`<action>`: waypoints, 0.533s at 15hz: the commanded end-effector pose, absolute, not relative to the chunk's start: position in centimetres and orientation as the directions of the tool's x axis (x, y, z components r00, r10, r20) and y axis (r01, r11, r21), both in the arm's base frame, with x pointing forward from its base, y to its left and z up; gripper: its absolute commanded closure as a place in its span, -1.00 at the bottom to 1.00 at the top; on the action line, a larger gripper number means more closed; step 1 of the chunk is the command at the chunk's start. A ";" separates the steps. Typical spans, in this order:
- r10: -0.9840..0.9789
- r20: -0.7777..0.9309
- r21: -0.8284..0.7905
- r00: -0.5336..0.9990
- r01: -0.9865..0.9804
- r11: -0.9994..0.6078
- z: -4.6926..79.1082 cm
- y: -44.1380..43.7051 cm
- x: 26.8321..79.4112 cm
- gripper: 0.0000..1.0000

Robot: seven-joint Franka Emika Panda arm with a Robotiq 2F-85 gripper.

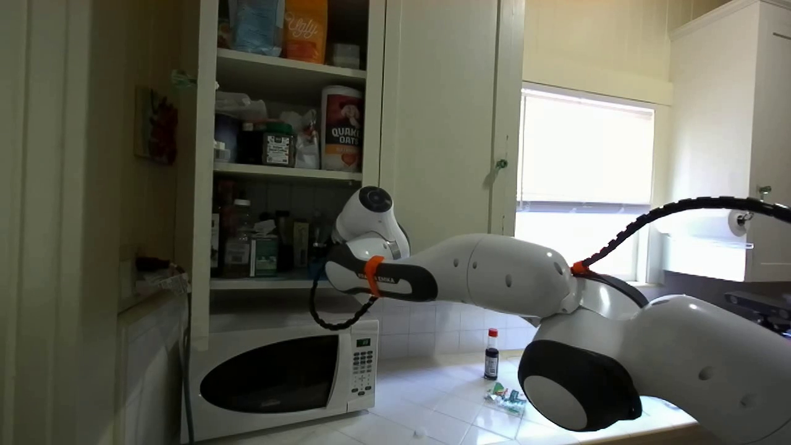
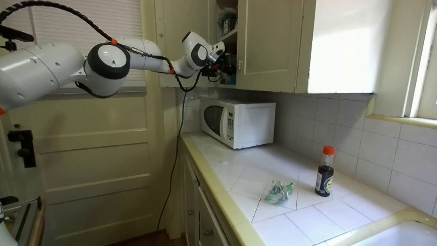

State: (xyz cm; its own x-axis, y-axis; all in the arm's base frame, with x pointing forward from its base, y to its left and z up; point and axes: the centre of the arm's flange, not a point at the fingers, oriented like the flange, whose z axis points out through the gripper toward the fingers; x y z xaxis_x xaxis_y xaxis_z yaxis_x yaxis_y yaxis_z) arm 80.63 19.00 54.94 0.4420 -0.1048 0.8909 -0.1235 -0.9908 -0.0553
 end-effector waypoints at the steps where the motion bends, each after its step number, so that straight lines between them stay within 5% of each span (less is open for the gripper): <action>1: -0.080 0.875 -0.026 0.477 -0.120 -0.992 56.7 19.8 87.3 -0.02; 2: -0.070 0.874 -0.014 0.482 -0.119 -0.993 56.8 19.8 87.4 -0.02; 3: -0.059 0.873 -0.004 0.483 -0.115 -0.993 56.9 19.8 87.5 -0.88; 8: -0.009 0.884 0.038 0.468 -0.090 -0.995 57.5 20.2 87.4 -1.00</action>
